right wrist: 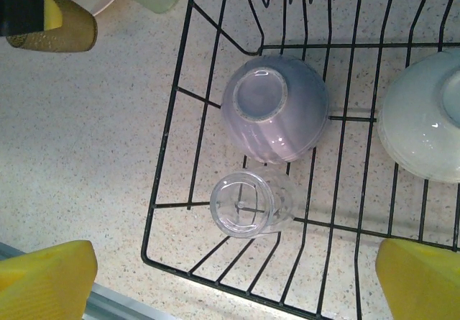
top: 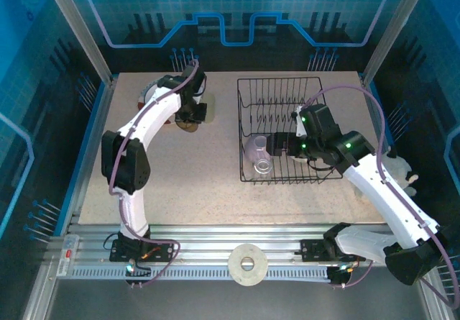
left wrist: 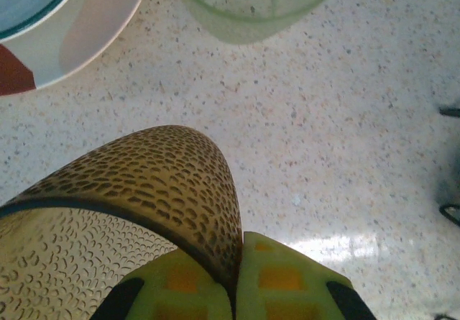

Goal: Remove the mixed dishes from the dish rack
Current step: Place the cup at the top-left of the table.

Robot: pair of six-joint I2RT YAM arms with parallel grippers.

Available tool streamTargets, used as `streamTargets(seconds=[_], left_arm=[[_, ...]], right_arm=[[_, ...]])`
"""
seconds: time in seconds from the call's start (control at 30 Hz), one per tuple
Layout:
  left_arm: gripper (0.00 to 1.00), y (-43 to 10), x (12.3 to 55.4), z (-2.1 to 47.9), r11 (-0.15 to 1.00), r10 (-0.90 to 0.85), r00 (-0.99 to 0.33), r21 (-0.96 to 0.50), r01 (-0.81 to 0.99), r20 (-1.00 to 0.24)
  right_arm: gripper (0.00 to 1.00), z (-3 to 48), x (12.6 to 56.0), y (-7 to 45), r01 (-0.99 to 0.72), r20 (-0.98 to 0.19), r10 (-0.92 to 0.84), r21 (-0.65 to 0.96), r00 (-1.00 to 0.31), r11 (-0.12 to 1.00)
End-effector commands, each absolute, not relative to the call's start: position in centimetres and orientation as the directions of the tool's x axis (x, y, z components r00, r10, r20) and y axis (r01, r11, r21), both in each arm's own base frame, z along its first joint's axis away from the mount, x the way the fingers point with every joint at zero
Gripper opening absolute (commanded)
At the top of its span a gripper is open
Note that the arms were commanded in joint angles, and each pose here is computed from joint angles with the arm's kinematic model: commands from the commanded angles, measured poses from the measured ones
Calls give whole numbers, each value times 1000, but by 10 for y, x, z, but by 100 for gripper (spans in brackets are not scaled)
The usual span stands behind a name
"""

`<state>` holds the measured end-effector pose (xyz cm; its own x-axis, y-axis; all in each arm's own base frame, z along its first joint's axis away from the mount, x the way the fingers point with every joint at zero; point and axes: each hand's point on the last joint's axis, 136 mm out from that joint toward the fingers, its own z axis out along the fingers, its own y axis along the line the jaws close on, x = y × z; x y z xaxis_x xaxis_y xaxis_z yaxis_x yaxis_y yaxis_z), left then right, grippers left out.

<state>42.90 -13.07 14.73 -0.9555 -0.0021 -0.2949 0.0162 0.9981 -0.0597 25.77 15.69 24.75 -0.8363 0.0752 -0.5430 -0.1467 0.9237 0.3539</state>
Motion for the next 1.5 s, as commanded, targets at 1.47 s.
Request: streamTargets(seconds=[1.47], left_arm=[[21,-113,481,86,1000,-24,-978,-2,-25,-209]], right_arm=[[100,230,242,157,-169,-511,29,336,-859,926]])
